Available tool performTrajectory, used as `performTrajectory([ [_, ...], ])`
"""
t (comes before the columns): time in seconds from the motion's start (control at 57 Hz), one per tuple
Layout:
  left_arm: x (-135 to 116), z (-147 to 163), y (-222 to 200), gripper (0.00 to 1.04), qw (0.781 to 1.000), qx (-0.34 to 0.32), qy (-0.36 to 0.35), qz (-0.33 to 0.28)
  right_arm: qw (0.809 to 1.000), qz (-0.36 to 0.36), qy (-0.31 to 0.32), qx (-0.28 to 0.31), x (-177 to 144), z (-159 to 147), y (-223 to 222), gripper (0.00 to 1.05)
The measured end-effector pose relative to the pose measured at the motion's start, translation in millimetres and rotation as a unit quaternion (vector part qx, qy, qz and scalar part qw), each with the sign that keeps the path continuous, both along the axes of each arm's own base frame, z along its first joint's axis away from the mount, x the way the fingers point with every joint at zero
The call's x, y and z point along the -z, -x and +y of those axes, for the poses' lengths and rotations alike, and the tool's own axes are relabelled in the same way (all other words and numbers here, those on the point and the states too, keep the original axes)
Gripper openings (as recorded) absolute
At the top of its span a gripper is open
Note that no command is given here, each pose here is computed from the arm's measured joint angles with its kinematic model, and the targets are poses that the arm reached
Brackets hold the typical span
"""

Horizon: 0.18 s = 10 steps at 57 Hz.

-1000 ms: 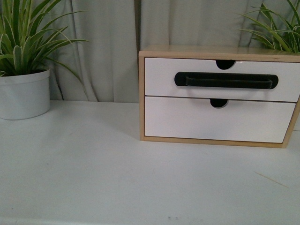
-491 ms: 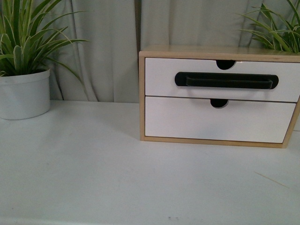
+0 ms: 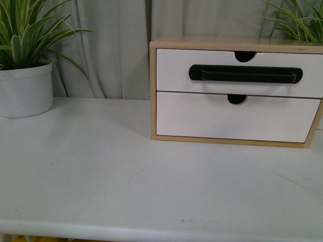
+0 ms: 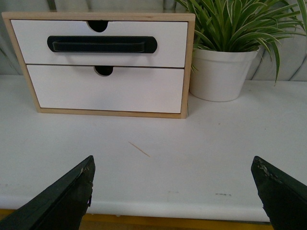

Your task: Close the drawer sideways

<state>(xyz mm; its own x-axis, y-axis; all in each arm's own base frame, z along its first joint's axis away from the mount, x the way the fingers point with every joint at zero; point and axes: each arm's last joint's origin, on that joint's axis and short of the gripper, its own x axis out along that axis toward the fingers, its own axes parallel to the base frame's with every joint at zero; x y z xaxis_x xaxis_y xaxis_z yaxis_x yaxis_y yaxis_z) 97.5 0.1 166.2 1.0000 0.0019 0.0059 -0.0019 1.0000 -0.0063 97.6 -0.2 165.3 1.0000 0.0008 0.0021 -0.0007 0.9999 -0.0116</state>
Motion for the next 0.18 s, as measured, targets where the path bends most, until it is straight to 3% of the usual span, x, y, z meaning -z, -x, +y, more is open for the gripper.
performTrajectory([
  [0.175, 0.0, 0.0, 0.0, 0.99, 1.0, 0.0, 0.0, 0.0, 1.0, 0.0, 0.0, 0.0, 0.0, 0.0, 0.0, 0.96],
])
